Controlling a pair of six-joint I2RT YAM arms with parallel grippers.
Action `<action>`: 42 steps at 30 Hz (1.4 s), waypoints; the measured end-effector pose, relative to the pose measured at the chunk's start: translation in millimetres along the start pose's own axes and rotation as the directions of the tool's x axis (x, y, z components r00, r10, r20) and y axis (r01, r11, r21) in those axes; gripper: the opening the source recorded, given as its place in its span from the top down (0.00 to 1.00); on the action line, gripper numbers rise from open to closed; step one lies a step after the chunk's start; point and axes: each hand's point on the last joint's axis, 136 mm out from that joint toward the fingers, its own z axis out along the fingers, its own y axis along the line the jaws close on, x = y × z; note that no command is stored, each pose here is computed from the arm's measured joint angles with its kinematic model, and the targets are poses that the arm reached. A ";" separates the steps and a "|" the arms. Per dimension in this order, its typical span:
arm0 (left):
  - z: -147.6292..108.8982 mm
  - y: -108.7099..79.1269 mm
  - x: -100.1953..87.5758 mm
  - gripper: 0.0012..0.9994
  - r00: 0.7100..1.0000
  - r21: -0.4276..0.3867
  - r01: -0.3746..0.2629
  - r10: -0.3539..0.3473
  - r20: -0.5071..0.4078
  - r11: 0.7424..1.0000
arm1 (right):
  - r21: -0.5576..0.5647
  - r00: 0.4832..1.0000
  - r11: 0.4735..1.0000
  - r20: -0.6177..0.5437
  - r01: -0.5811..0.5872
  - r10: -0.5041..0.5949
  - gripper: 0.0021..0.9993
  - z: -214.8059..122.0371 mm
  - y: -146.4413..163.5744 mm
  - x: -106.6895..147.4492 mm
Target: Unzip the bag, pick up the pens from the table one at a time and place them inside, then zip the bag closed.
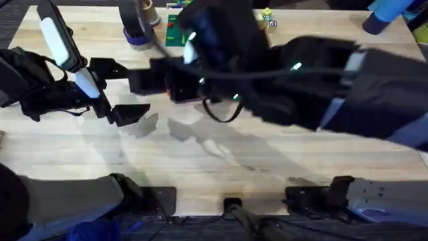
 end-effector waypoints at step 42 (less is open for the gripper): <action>0.1 0.0 -0.4 0.01 1.000 0.000 0.000 0.000 0.002 1.000 | 0.145 0.992 0.989 0.125 0.012 -0.030 0.01 88.6 -8.2 33.6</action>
